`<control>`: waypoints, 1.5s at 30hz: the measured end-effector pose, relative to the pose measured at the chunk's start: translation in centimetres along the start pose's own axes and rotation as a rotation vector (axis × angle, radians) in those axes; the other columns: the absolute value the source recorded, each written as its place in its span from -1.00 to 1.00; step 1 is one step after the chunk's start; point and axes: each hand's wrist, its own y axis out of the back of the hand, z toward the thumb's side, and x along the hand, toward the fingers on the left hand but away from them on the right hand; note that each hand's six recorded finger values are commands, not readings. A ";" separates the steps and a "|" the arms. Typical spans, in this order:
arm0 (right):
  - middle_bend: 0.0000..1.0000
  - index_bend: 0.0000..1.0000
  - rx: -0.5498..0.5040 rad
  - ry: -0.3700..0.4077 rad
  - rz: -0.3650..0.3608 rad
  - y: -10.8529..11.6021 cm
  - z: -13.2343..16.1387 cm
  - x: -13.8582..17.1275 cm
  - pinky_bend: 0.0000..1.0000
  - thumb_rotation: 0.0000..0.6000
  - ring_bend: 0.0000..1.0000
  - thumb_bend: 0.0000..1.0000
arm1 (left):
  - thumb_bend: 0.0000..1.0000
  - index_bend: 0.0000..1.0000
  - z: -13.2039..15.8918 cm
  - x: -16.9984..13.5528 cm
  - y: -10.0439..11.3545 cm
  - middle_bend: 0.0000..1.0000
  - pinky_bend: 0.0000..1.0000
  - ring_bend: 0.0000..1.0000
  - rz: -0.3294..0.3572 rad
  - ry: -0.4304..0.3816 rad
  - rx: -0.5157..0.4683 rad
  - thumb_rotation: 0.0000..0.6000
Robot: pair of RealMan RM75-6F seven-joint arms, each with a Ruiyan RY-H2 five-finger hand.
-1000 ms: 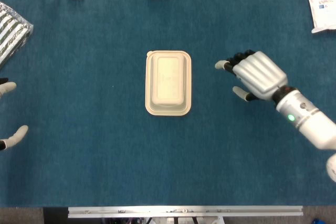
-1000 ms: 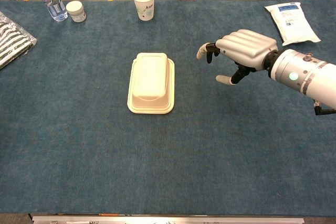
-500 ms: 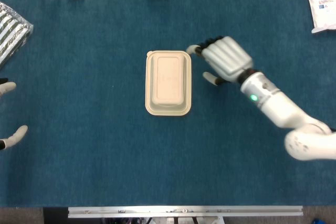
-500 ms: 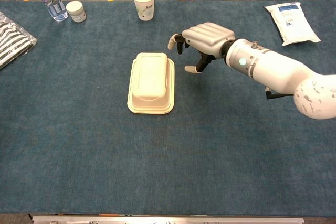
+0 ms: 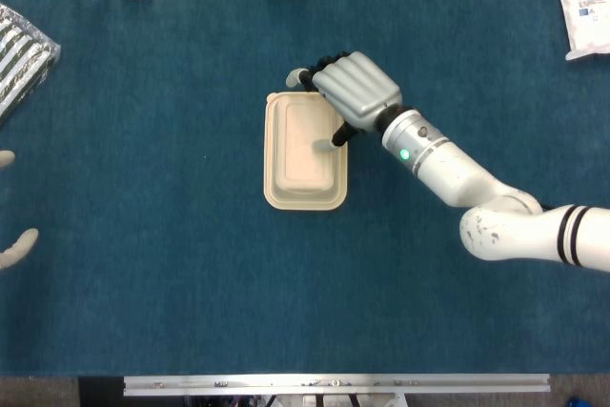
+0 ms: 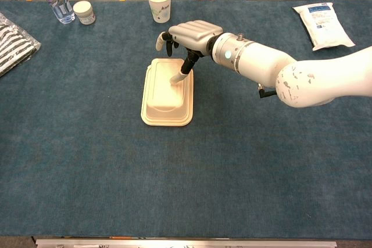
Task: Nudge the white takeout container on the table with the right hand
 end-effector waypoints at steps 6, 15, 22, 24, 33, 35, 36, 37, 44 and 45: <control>-0.29 -0.51 -0.013 0.006 0.031 -0.7 0.0 0.2 -0.42 0.58 -0.49 -0.90 | -0.69 -0.54 0.1 -0.1 0.0 -0.59 -0.77 -0.69 0.000 -0.003 0.001 1.00; -0.29 -0.54 -0.011 0.023 0.062 -1.1 -0.7 2.6 -0.42 0.58 -0.49 -0.90 | -0.69 -0.54 0.4 -0.1 -0.2 -0.59 -0.77 -0.69 -0.007 -0.014 0.009 1.00; -0.29 -0.55 -0.029 -0.004 0.046 -0.8 -2.3 3.1 -0.42 0.59 -0.49 -0.90 | -0.70 -0.54 0.6 0.2 -0.3 -0.59 -0.77 -0.69 -0.011 -0.017 0.015 1.00; -0.29 -0.55 -0.034 -0.013 0.038 -0.6 -2.6 2.7 -0.42 0.58 -0.49 -0.90 | -0.69 -0.54 0.6 0.2 -0.3 -0.59 -0.77 -0.69 -0.010 -0.012 0.016 1.00; -0.29 -0.54 -0.033 0.024 0.060 -1.5 -1.5 2.3 -0.42 0.58 -0.49 -0.90 | -0.70 -0.54 0.4 0.0 -0.3 -0.59 -0.77 -0.69 -0.008 0.000 0.018 1.00; -0.29 -0.55 -0.030 0.032 0.064 -1.7 -1.3 2.7 -0.42 0.58 -0.49 -0.90 | -0.70 -0.54 0.3 0.0 -0.3 -0.59 -0.77 -0.69 -0.010 0.000 0.020 1.00; -0.29 -0.54 -0.029 0.037 0.066 -1.8 -1.2 3.0 -0.42 0.58 -0.49 -0.90 | -0.70 -0.54 0.3 0.0 -0.4 -0.59 -0.77 -0.69 -0.013 -0.001 0.022 1.00; -0.29 -0.54 -0.029 0.041 0.067 -1.9 -1.2 3.3 -0.42 0.58 -0.49 -0.90 | -0.70 -0.54 0.3 0.1 -0.4 -0.59 -0.77 -0.69 -0.014 -0.002 0.023 1.00; -0.29 -0.55 -0.021 0.051 0.061 -2.2 -1.7 6.0 -0.42 0.58 -0.49 -0.90 | -0.70 -0.54 0.7 0.4 -0.8 -0.59 -0.77 -0.69 -0.022 -0.018 0.031 1.00; -0.29 -0.55 -0.018 0.043 0.053 -2.0 -2.1 6.3 -0.42 0.58 -0.49 -0.90 | -0.70 -0.54 0.8 0.4 -0.8 -0.60 -0.77 -0.69 -0.024 -0.020 0.032 1.00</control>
